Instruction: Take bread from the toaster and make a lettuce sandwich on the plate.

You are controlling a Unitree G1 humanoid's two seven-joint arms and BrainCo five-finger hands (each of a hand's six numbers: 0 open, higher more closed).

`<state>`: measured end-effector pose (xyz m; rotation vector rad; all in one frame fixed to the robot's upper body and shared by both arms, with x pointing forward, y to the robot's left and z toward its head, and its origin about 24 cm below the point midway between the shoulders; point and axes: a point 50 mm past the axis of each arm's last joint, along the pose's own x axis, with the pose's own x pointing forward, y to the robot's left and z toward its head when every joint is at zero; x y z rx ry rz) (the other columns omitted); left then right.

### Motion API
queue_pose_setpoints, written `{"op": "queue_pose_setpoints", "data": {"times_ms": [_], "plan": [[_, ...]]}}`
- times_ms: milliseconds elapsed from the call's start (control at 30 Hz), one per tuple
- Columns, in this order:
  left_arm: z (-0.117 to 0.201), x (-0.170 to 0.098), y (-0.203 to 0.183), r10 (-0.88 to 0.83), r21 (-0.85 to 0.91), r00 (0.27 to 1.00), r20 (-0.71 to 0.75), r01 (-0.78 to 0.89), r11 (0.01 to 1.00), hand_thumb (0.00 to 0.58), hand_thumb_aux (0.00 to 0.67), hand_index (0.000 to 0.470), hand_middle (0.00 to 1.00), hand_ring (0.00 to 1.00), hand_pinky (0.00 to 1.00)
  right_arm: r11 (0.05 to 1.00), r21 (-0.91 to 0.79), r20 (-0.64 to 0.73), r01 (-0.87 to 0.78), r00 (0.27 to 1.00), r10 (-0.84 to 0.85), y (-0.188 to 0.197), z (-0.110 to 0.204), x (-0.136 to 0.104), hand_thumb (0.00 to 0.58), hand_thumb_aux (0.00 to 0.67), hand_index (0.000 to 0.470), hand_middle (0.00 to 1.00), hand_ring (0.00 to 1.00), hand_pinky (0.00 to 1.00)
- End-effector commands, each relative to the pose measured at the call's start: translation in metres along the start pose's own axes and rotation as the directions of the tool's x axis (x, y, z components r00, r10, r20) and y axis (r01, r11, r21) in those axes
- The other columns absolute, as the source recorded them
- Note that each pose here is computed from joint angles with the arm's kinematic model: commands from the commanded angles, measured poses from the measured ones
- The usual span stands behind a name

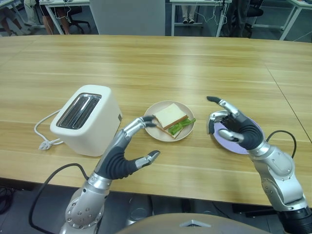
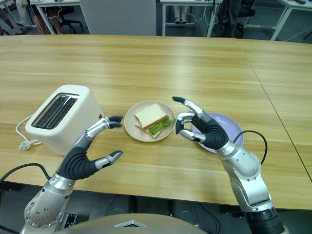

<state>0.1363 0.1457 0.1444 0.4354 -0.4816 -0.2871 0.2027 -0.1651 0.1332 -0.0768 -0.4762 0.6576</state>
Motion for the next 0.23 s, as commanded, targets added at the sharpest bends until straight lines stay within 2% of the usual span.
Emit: {"op": "queue_pose_setpoints", "data": {"times_ms": [33, 133, 233], "plan": [[-0.0024, 0.005, -0.0035, 0.08, -0.126, 0.997, 0.006, -0.078, 0.989, 0.0, 0.0, 0.0, 0.0, 0.0, 0.0, 0.991, 0.021, 0.026, 0.129, 0.991, -0.129, 0.0001, 0.0012, -0.0043, 0.0, 0.0, 0.0, 0.15, 0.15, 0.15], [-0.0039, 0.0058, -0.004, 0.144, -0.2, 0.99, -0.009, -0.143, 0.969, 0.0, 0.0, 0.0, 0.0, 0.0, 0.0, 0.977, 0.062, 0.026, 0.204, 0.978, -0.206, 0.0011, -0.0039, -0.0085, 0.0, 0.0, 0.0, 0.0, 0.0, 0.0], [-0.0009, 0.0052, -0.0033, 0.178, -0.235, 0.984, -0.01, -0.175, 0.956, 0.0, 0.0, 0.0, 0.0, 0.0, 0.0, 0.962, 0.099, 0.027, 0.256, 0.965, -0.259, -0.0008, -0.0056, -0.0102, 0.0, 0.0, 0.0, 0.0, 0.0, 0.0]]}}
